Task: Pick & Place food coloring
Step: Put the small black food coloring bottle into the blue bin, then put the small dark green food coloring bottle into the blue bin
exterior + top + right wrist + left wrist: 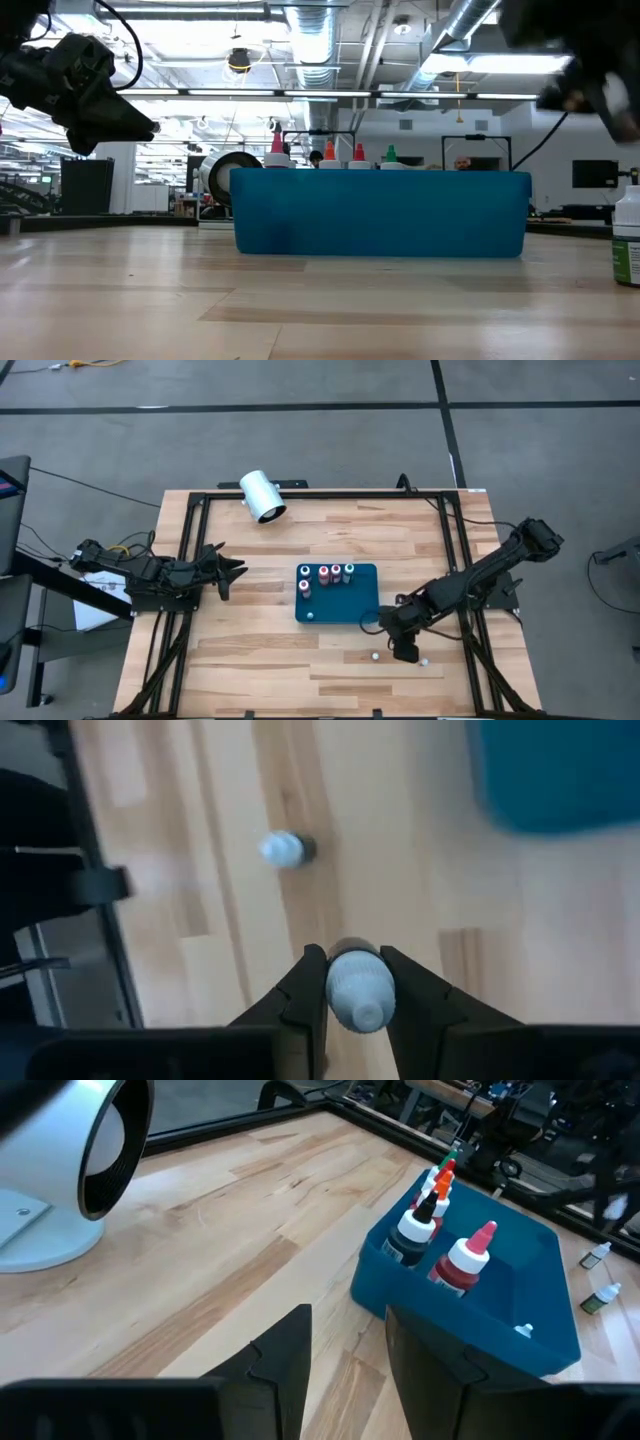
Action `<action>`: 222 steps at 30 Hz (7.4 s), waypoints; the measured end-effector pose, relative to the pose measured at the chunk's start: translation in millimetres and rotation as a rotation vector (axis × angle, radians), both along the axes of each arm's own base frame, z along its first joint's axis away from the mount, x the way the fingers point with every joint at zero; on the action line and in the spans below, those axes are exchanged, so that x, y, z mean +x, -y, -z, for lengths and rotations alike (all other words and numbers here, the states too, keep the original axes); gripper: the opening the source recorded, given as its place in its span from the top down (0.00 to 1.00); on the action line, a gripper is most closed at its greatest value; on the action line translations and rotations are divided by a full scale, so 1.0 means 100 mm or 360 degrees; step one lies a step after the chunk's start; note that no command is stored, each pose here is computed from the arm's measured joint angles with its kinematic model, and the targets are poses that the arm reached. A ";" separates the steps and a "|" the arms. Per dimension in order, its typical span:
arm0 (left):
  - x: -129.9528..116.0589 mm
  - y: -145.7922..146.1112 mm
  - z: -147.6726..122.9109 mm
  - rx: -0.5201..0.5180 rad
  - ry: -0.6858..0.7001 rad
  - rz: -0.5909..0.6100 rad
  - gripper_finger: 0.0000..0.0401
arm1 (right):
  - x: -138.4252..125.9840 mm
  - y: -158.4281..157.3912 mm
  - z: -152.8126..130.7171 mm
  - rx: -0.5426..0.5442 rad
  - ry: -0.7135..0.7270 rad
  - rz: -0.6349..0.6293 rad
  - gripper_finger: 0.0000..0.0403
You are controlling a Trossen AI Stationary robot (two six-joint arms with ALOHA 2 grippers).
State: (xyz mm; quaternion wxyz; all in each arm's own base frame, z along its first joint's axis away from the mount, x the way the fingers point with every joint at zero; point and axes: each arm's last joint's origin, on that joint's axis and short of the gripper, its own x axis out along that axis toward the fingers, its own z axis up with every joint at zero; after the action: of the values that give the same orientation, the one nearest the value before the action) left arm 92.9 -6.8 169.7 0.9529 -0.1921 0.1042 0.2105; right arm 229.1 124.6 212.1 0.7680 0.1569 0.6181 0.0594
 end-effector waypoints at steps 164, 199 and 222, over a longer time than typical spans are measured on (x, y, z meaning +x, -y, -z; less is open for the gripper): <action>0.04 0.09 -0.05 0.0104 0.0006 0.0559 0.70 | 1.80 0.79 -0.01 -0.0229 -0.0274 0.0088 0.71; 0.04 0.11 -0.07 0.0029 0.0049 0.0625 0.70 | 0.55 0.18 -0.54 -0.0486 -0.0099 0.0226 0.71; 0.04 0.11 -0.08 -0.0030 0.0090 0.0597 0.70 | -0.75 -0.53 -0.35 -0.0449 -0.0135 0.0024 0.71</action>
State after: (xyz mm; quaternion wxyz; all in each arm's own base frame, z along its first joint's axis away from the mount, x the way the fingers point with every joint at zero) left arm 97.3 -17.7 178.1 0.9761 -0.1841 0.1135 0.0226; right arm 154.1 177.6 247.0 0.7561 0.0545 0.6509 -0.0405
